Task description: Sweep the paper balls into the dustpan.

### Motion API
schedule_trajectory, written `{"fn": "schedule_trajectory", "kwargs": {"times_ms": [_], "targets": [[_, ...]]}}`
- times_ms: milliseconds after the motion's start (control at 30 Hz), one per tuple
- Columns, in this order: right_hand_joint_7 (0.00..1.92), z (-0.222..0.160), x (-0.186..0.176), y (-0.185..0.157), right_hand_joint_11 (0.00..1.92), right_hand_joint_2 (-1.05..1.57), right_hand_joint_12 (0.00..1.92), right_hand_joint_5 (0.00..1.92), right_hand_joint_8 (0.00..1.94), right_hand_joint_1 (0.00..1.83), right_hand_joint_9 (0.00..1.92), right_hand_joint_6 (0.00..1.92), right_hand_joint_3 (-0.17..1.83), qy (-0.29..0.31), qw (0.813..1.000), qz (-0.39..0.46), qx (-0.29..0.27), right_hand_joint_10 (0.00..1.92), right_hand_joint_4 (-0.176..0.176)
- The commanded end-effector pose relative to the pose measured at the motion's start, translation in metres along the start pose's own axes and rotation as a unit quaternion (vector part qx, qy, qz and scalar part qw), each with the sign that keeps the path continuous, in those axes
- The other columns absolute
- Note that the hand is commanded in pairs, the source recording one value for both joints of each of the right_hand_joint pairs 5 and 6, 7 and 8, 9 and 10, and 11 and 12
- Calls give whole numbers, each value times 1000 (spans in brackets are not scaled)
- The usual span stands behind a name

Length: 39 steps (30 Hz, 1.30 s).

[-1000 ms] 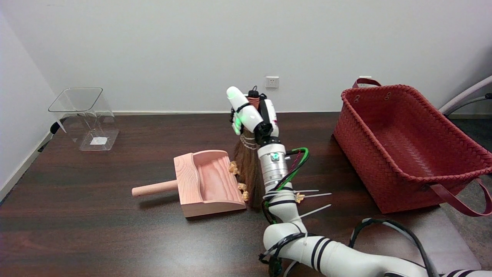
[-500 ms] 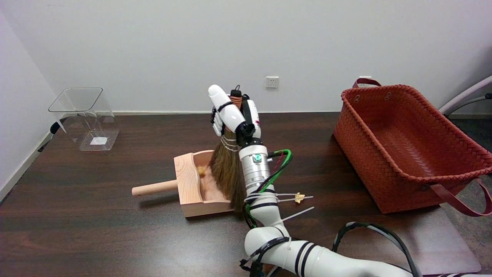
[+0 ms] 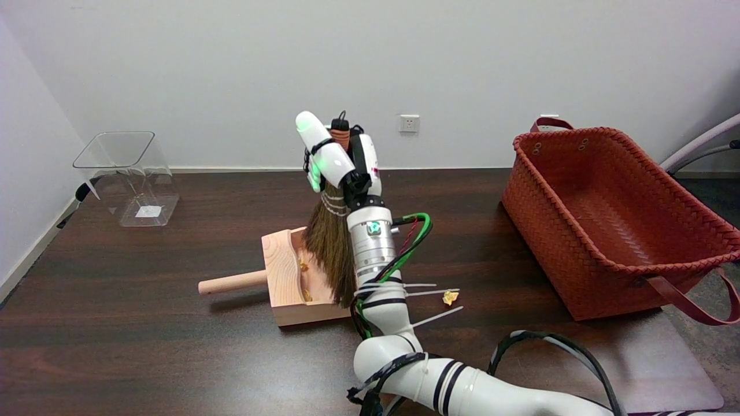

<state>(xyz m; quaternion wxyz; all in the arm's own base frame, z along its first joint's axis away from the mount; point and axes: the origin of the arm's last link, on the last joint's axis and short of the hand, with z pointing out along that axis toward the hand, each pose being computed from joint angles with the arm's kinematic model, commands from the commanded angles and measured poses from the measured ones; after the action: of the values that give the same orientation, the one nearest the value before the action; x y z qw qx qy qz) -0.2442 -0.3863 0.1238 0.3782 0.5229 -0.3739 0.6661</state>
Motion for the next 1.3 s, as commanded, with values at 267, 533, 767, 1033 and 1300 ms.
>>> {"fn": "schedule_trajectory", "kwargs": {"times_ms": [267,533,767,1033,1300], "targets": [[1920,10,31,-73,1920,1571,1920,1920,1920,694,1920,1920,17,51,988,-86,122,1920,0],[1920,0,54,-95,1920,1571,1920,1920,1920,737,1920,1920,-34,63,968,-198,139,1920,0],[1920,-18,69,-100,1920,1571,1920,1920,1920,777,1920,1920,-4,81,945,-294,121,1920,0],[1920,-37,82,-115,1920,1571,1920,1920,1920,799,1920,1920,68,91,913,-381,114,1920,0],[1920,-49,93,-118,1920,1571,1920,1920,1920,810,1920,1920,213,85,882,-453,103,1920,0]]}}
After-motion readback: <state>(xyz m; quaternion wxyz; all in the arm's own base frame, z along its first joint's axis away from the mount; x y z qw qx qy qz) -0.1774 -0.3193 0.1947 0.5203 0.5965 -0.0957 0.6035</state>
